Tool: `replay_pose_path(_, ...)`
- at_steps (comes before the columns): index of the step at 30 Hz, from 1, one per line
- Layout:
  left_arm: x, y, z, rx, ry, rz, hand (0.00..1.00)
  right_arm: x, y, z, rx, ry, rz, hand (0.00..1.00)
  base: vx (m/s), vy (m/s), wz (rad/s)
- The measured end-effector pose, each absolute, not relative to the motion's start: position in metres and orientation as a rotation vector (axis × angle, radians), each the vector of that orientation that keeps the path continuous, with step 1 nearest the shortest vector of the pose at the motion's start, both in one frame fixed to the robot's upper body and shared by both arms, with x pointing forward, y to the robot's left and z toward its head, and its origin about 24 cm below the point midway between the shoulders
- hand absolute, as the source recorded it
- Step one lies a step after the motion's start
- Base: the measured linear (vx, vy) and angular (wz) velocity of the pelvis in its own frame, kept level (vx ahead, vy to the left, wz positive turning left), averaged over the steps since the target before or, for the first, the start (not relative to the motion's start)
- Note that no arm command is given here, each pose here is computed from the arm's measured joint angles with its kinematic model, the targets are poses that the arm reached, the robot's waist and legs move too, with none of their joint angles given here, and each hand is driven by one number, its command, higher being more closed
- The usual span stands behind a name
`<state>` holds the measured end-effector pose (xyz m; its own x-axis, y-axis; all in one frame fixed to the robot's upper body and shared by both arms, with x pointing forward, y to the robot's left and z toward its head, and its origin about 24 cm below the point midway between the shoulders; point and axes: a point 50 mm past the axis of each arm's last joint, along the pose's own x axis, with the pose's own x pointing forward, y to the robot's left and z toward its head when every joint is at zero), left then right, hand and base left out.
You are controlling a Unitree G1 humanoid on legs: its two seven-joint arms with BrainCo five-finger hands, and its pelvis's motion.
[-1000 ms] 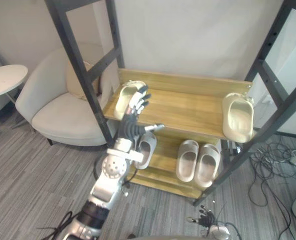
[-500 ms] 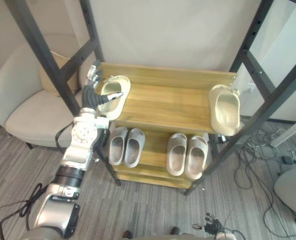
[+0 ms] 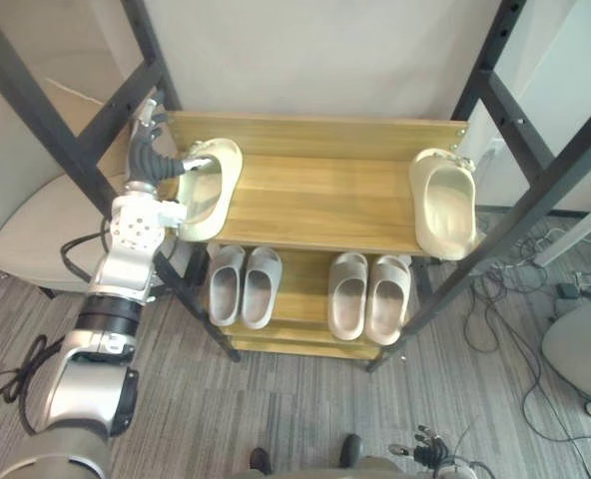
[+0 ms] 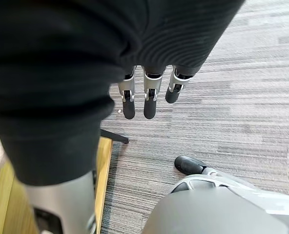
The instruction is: Organize the slippers on the shoe rack
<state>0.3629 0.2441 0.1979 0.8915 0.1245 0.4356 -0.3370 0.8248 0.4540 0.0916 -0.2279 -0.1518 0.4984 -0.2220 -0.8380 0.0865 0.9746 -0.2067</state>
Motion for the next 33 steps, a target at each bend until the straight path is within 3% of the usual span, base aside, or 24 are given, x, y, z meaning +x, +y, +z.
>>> replay_pose_path(26,0.378,0.278,0.201,1.098,-0.168,0.274,0.0,0.088,-0.224,-0.15,-0.087,1.004,-0.178,0.0,-0.02,0.002,-0.03)
replay_pose_path(27,0.378,0.278,0.202,1.107,-0.173,0.276,1.0,0.088,-0.224,-0.15,-0.088,1.004,-0.178,0.0,-0.03,0.007,0.04)
replay_pose_path(33,0.383,0.28,0.206,1.109,-0.149,0.288,1.0,0.089,-0.222,-0.151,-0.092,1.003,-0.192,0.0,-0.02,-0.001,-0.01)
